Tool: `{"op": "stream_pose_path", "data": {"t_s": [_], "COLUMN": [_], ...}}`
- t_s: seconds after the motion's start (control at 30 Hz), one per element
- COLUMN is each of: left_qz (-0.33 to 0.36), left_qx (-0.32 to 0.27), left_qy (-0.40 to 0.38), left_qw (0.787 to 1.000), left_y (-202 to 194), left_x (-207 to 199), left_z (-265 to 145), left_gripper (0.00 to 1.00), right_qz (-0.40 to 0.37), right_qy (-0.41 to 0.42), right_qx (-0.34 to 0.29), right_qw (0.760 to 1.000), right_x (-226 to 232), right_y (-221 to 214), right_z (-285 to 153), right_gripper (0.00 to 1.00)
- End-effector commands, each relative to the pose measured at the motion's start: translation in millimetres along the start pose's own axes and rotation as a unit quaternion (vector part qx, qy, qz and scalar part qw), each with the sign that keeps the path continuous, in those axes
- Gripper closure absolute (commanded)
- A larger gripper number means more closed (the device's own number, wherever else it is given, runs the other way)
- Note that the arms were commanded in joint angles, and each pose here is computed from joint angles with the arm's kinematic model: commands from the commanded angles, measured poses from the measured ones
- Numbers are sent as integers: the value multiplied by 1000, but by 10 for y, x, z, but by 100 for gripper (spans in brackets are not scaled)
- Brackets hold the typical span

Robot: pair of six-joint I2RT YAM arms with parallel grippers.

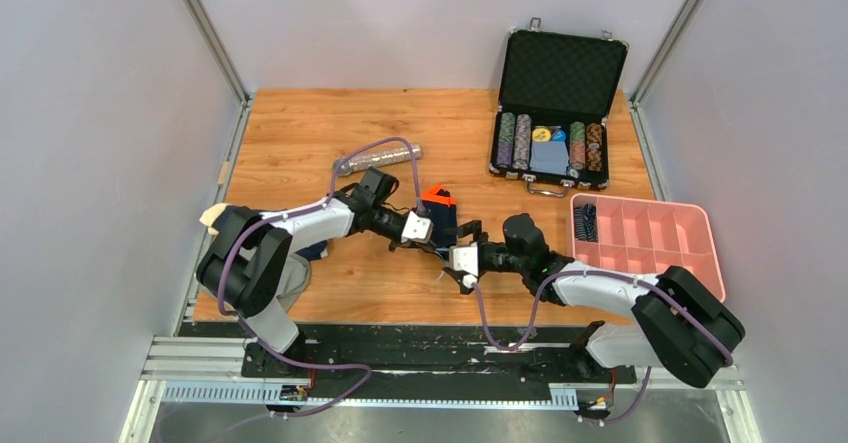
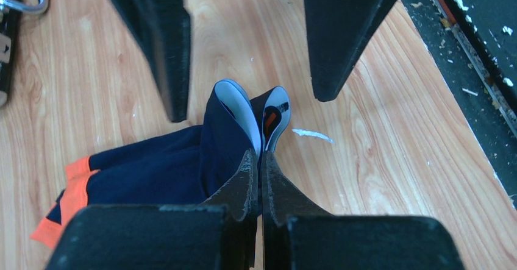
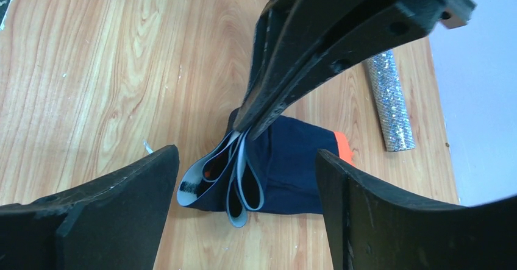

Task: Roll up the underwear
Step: Roll the underwear to the center of the board.

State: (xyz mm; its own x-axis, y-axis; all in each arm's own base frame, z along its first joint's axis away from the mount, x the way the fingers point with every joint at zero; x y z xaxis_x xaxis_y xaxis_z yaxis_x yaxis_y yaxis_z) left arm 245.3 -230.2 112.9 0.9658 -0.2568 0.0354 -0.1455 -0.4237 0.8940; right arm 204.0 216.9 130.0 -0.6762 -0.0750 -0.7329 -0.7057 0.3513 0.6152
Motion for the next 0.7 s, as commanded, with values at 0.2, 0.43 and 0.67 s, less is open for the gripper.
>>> {"op": "stream_pose_path", "data": {"t_s": [0.2,0.43,0.67], "left_qz": [-66,-76,-83], "left_qx": [-43,-43,-43], "left_qy": [14,12,12], "left_qw": [997,996,996], "left_y": [82,59,35], "left_x": [145,113,104], "left_z": [-54,-55,-55], "left_gripper": [100,100,100], "right_qz": [-22,-29,-39], "right_qy": [0,6,-14], "right_qx": [6,23,66], "right_qw": [1000,999,997], "right_x": [89,185,185], "right_y": [-81,-151,-247], "right_z": [55,161,279], "right_gripper": [16,15,28]}}
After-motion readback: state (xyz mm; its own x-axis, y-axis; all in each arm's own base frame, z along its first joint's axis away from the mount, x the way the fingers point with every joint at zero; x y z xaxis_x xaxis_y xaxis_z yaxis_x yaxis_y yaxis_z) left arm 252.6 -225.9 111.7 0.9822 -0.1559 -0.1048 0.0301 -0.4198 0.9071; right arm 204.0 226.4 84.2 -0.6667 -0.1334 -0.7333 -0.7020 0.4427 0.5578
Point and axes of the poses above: each gripper's point midway between its finger pads, its own z axis out along the fingers, its own x axis along the line the jaws close on, y = z × x, the point moved 8 cm from there along -z, back along the fingers, and after that the axes turned 11 degrees about -z, right-handed, at the moved point
